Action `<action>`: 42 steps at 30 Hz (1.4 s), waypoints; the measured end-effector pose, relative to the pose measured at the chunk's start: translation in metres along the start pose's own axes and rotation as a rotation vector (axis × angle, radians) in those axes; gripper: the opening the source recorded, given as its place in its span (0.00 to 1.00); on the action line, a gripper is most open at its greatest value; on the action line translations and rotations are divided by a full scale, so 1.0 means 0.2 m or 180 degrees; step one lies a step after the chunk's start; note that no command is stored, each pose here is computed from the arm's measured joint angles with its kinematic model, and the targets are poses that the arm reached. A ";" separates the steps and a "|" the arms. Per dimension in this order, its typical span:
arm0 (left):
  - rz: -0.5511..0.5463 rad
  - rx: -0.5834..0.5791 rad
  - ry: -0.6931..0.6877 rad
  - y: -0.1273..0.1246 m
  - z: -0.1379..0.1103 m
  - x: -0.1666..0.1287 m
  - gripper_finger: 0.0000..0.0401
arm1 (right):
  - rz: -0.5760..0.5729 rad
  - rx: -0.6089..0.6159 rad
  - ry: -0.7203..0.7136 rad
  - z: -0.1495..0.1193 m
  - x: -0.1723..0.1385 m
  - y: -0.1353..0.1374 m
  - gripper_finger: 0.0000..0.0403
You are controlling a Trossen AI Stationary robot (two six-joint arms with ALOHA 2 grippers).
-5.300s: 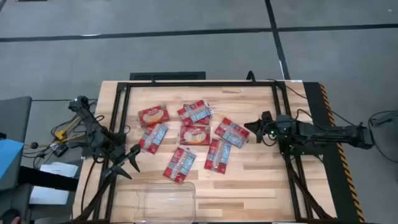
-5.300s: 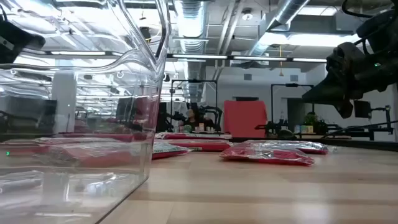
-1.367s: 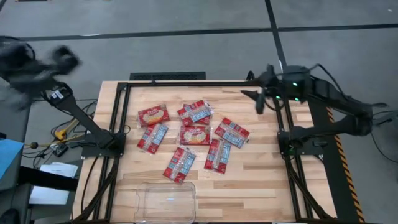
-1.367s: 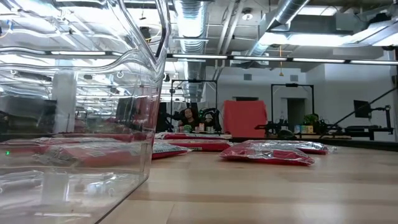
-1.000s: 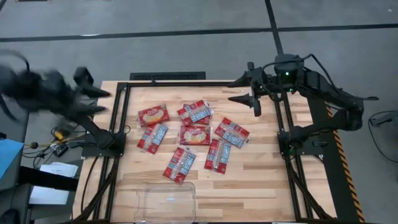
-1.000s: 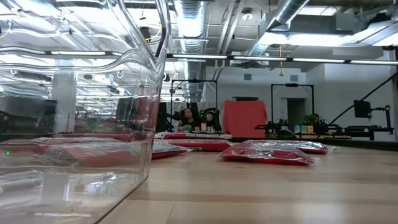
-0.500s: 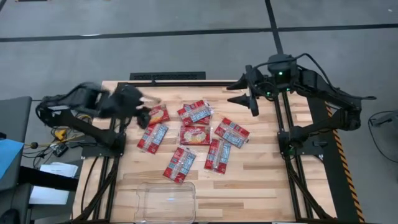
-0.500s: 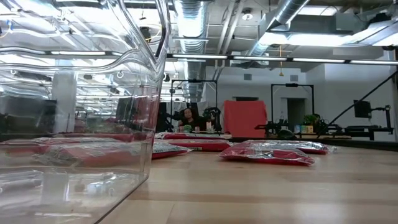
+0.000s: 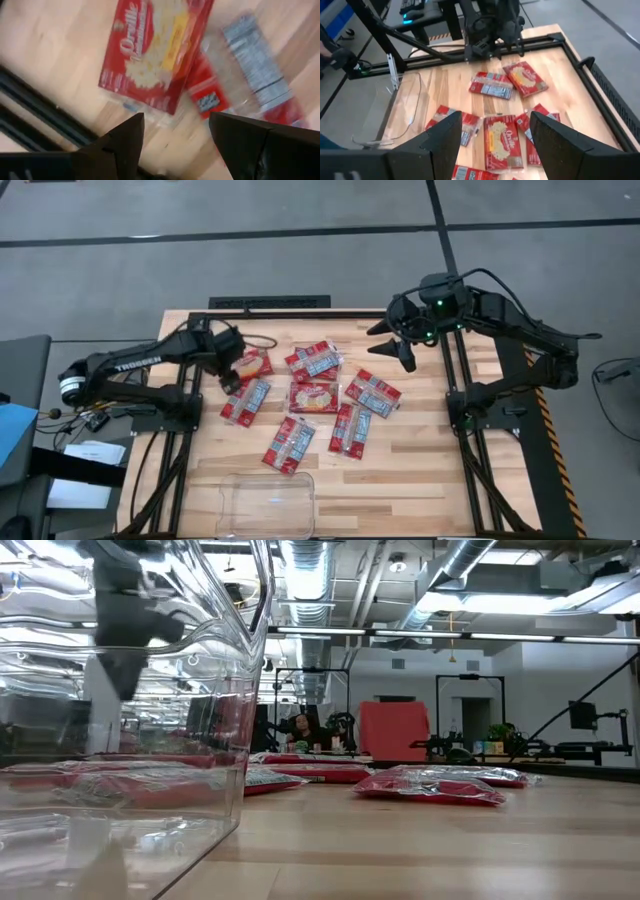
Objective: Sort popcorn bags into baskets
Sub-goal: Put the red popcorn bag into the transparent bin
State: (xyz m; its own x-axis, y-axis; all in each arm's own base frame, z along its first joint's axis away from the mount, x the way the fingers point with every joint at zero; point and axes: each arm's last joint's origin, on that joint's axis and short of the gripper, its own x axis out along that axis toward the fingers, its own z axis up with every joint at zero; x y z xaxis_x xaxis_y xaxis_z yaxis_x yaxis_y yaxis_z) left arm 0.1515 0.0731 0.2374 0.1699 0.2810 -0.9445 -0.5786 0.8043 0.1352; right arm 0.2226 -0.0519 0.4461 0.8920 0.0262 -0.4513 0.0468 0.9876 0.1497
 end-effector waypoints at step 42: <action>-0.0145 -0.0122 -0.1071 -0.18 -0.01 -0.09 0.53 | -0.0029 -0.0283 0.0285 -0.02 0.15 -0.06 0.65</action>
State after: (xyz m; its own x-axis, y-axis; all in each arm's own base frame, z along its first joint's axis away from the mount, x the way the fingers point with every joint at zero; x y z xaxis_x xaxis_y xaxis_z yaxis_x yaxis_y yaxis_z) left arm 0.1682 0.0379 0.2500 0.4464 0.4074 -0.7967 -0.5929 0.8015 0.0777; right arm 0.2477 -0.0629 0.4268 0.8478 0.0270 -0.5296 0.0110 0.9976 0.0684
